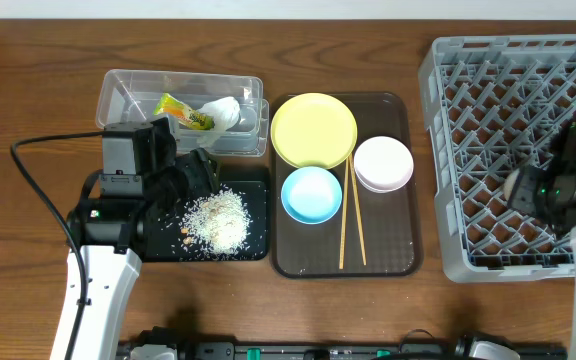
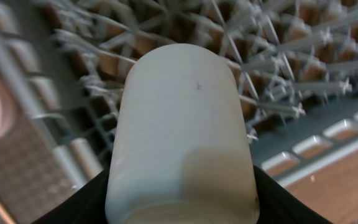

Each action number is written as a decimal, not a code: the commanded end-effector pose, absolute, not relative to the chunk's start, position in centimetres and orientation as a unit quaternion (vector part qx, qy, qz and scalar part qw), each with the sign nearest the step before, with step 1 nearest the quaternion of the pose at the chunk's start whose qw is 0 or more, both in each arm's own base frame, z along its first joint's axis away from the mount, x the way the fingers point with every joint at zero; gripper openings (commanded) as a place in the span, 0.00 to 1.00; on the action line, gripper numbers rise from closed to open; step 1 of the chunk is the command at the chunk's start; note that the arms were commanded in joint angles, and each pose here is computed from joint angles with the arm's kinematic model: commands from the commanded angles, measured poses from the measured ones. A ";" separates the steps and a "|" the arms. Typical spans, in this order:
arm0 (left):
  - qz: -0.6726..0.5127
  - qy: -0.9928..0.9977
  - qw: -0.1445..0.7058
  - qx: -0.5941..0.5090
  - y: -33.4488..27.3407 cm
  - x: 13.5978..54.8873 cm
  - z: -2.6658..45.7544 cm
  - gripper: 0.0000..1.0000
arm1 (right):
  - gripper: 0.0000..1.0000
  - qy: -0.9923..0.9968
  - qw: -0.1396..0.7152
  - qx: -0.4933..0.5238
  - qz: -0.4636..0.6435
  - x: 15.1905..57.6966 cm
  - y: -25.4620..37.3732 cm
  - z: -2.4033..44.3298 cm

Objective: Sort waste into correct bins and load items into the dishwasher rack

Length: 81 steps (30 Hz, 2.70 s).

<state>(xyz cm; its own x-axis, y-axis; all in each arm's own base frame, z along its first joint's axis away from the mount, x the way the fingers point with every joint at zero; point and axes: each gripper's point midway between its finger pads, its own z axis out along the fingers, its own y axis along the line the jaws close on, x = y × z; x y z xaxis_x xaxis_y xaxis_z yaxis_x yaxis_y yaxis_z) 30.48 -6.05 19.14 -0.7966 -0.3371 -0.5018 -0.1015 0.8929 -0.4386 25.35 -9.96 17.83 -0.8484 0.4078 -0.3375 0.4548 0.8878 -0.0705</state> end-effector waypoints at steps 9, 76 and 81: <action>-0.188 0.926 0.308 -0.111 -5.7 30.8 19.8 0.65 | 0.01 0.963 0.060 0.259 -0.041 26.1 -10.9 12.7; -0.186 0.929 0.298 -0.113 -5.6 30.5 19.4 0.65 | 0.01 0.972 -0.030 0.223 0.068 22.3 -2.9 8.8; -0.186 0.929 0.298 -0.113 -5.6 30.5 19.4 0.65 | 0.01 0.967 -0.073 0.233 0.068 20.0 -2.3 7.9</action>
